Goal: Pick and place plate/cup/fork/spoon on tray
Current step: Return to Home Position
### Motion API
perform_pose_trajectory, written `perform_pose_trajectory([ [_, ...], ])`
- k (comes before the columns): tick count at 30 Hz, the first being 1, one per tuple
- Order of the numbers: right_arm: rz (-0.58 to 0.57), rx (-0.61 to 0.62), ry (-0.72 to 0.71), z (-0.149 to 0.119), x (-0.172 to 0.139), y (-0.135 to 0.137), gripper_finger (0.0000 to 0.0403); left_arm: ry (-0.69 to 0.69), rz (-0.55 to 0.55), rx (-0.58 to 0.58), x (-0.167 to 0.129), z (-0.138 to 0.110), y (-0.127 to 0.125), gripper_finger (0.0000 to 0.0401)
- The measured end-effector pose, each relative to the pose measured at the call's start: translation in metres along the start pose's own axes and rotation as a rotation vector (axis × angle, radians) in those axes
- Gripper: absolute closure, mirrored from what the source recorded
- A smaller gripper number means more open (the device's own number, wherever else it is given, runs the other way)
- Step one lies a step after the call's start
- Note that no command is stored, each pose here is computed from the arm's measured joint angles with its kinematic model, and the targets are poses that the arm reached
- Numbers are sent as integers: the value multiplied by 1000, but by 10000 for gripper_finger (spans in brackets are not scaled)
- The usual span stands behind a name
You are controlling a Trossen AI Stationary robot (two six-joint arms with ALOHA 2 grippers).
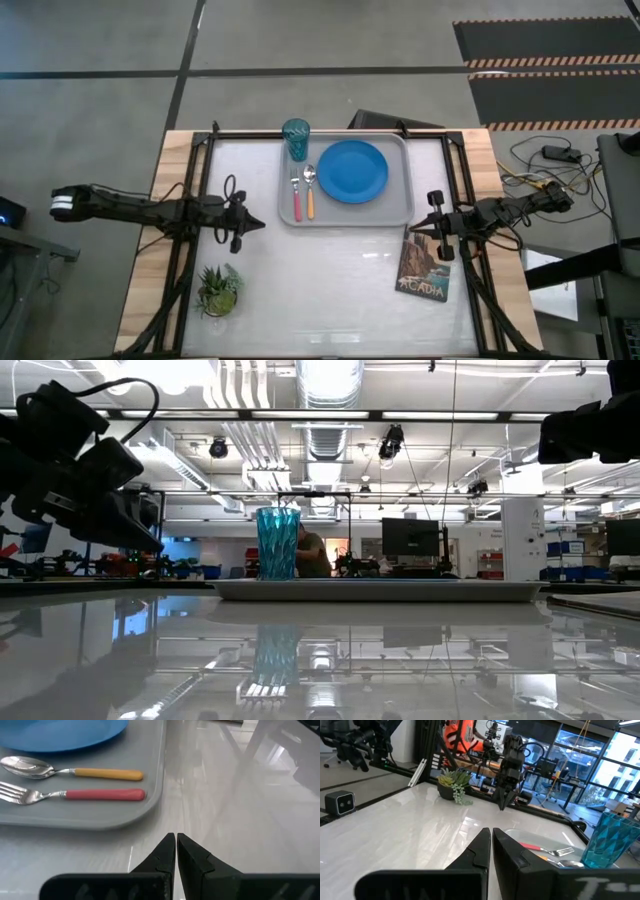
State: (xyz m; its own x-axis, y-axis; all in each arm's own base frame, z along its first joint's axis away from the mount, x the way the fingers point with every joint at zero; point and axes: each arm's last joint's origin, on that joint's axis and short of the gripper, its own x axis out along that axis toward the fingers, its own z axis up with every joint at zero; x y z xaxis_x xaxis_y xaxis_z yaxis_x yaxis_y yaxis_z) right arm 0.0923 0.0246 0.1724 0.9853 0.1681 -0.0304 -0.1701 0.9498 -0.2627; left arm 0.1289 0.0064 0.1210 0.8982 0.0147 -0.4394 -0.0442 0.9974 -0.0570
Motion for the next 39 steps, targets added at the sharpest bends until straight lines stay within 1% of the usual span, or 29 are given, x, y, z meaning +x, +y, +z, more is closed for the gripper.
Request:
perform_pose_trajectory([
  [29,0,0,0,0,0,0,394,118,5,-5,7,-11,1,401],
  [39,0,0,0,0,0,0,394,138,6,-5,8,-13,1,401],
])
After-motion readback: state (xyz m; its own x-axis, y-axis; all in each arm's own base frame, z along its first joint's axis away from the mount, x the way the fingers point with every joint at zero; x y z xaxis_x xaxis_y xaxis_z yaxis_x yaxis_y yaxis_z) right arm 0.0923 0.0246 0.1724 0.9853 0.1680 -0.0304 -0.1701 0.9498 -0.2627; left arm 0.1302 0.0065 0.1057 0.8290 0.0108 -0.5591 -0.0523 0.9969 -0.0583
